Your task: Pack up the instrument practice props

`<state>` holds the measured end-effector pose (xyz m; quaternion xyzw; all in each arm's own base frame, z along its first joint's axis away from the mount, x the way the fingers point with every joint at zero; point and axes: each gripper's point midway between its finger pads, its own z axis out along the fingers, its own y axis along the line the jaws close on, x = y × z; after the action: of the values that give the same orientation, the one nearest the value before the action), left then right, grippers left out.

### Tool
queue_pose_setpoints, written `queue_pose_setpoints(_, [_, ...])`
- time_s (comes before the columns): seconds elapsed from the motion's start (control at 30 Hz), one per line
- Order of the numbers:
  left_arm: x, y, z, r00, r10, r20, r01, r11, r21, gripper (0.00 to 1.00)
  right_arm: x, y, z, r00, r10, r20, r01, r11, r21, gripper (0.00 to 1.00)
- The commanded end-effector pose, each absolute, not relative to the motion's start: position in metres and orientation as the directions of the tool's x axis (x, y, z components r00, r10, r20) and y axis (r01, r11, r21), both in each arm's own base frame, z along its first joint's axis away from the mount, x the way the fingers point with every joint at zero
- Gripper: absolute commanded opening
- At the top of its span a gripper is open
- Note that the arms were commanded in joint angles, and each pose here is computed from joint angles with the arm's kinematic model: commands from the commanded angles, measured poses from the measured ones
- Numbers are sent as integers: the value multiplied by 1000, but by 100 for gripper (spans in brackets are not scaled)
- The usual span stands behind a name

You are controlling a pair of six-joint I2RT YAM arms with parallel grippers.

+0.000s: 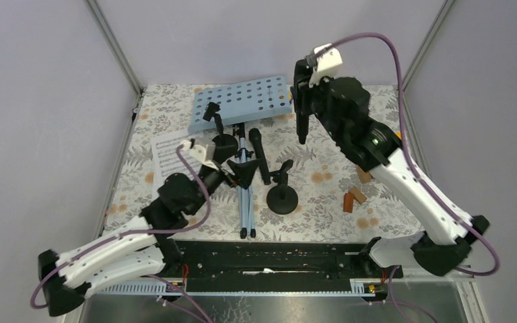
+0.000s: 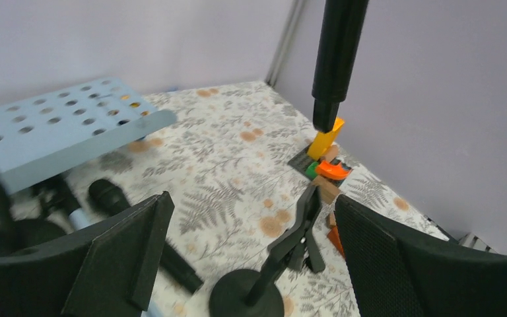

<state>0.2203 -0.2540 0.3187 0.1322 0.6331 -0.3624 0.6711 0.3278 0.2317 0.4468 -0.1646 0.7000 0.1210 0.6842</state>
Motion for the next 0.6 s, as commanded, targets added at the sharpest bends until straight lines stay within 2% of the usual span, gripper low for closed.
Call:
queue_pose_setpoints(0.0, [213, -205, 298, -178, -225, -958, 504, 815, -285, 99, 384, 175, 392, -287, -17, -958, -170, 985, 34, 0])
queue_pose_setpoints(0.13, [201, -165, 291, -216, -194, -957, 414, 869, -270, 99, 409, 182, 314, -490, -38, -871, -265, 958, 107, 0])
queue_pose_setpoints(0.23, [191, -142, 288, -233, -193, -953, 372, 888, -270, 99, 414, 205, 262, -606, -51, -794, -369, 902, 224, 2])
queue_pose_setpoints(0.43, [178, -113, 278, -228, -193, -954, 335, 905, -263, 99, 434, 237, 184, -722, -78, -687, -417, 842, 342, 7])
queue_pose_setpoints(0.57, [176, -103, 270, -238, -197, -951, 297, 917, -264, 99, 446, 253, 140, -791, -78, -607, -393, 825, 407, 17])
